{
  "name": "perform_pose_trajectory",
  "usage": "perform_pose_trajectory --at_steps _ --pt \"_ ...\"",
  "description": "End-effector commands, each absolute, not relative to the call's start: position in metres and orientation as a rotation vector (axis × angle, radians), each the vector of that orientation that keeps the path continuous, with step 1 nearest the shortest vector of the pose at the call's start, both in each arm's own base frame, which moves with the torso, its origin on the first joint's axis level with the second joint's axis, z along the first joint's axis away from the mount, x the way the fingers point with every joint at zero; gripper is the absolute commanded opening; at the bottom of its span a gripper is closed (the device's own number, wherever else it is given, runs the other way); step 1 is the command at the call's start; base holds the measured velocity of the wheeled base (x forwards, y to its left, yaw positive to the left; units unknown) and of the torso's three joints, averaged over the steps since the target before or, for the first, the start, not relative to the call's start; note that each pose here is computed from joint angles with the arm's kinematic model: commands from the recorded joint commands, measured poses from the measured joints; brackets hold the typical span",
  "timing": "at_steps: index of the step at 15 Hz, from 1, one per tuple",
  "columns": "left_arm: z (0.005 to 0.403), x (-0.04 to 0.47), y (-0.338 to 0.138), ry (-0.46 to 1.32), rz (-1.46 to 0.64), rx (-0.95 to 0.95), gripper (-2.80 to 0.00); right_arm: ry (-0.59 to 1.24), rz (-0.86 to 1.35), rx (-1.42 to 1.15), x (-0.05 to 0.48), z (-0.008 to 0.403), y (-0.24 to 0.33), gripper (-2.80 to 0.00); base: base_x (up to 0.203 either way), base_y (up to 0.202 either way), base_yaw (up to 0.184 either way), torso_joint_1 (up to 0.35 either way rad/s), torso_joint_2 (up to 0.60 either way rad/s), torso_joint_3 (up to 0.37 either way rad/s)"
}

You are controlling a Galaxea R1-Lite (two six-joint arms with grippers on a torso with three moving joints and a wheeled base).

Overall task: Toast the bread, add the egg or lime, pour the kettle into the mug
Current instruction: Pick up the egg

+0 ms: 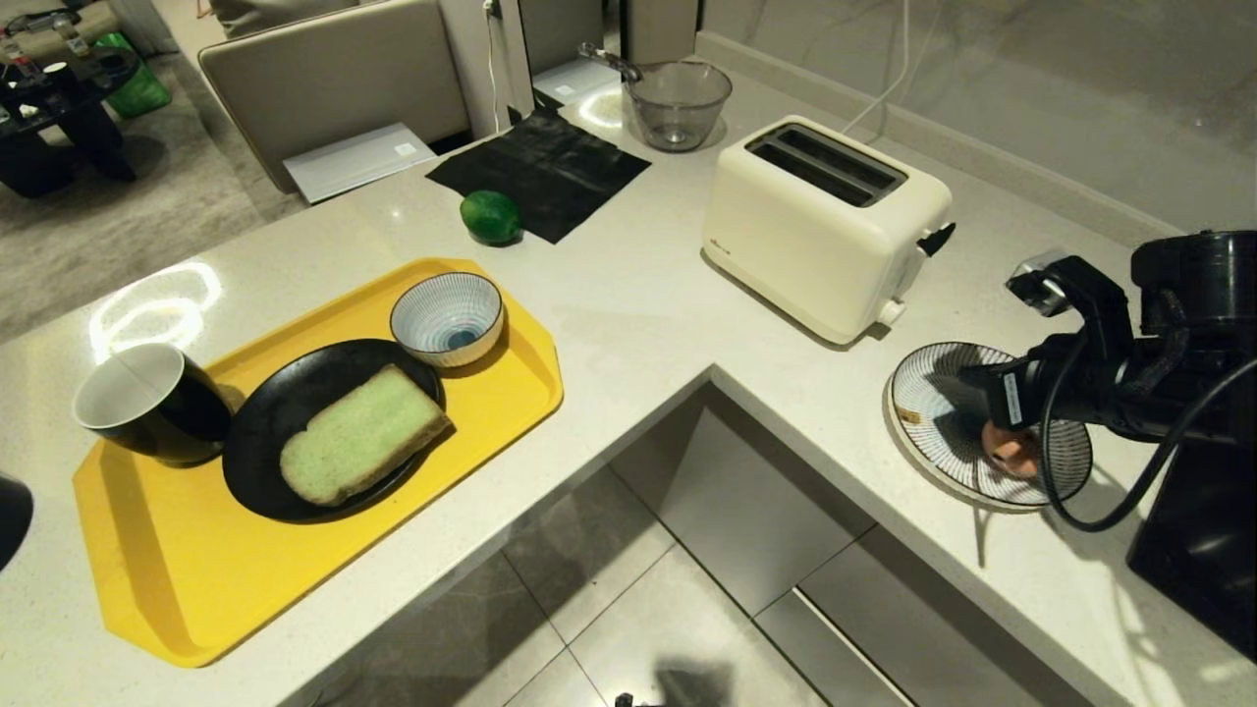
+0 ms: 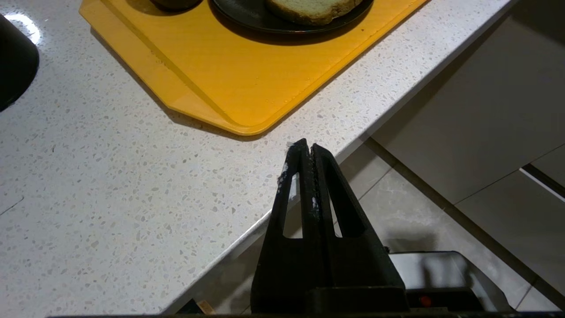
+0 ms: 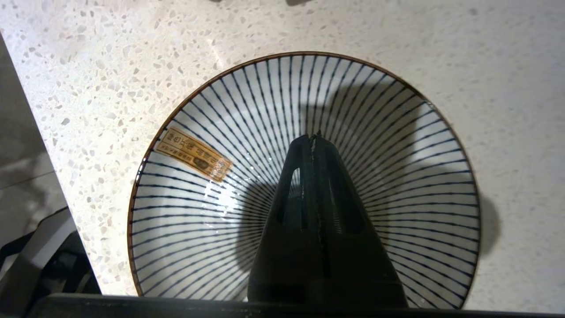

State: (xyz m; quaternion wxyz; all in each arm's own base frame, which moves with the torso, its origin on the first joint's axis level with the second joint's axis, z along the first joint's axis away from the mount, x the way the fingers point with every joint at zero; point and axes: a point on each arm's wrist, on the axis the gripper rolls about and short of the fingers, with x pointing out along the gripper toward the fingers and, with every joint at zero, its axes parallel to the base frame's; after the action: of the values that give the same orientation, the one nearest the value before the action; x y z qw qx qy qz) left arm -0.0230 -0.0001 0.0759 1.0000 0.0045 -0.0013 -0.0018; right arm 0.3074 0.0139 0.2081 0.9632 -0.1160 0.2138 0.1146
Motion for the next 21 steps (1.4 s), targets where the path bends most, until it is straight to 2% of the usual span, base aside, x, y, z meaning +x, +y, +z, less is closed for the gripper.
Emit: perform_pose_trajectory --at_steps 1,6,11,18,19,21 --pt "0.076 -0.023 0.0 -0.002 -0.003 0.009 -2.8 0.414 0.227 -0.241 0.3 0.214 0.013 -2.8 0.0 0.0 0.0 0.0 0.0 0.0" --pt "0.076 -0.023 0.0 -0.002 -0.003 0.009 -2.8 0.423 0.156 -0.256 0.287 0.217 0.007 -2.8 0.0 0.0 0.0 0.0 0.0 0.0" --pt "0.076 -0.023 0.0 -0.002 -0.003 0.009 -2.8 0.418 0.13 -0.288 0.251 0.219 0.005 -2.8 0.0 0.0 0.0 0.0 0.0 0.0" --pt "0.076 -0.023 0.0 -0.003 -0.003 0.009 -2.8 0.463 0.096 -0.33 0.224 0.205 0.004 -2.8 0.0 0.0 0.0 0.0 0.0 0.0" --pt "0.076 -0.023 0.0 -0.003 -0.003 0.009 -2.8 0.481 0.095 -0.344 0.223 0.2 0.004 0.0 0.0 0.0 0.0 0.0 0.0 0.0" --pt "0.076 -0.023 0.0 -0.002 -0.003 0.009 -2.8 0.505 0.093 -0.345 0.226 0.194 0.003 0.0 0.0 0.0 0.0 0.0 0.0 0.0"
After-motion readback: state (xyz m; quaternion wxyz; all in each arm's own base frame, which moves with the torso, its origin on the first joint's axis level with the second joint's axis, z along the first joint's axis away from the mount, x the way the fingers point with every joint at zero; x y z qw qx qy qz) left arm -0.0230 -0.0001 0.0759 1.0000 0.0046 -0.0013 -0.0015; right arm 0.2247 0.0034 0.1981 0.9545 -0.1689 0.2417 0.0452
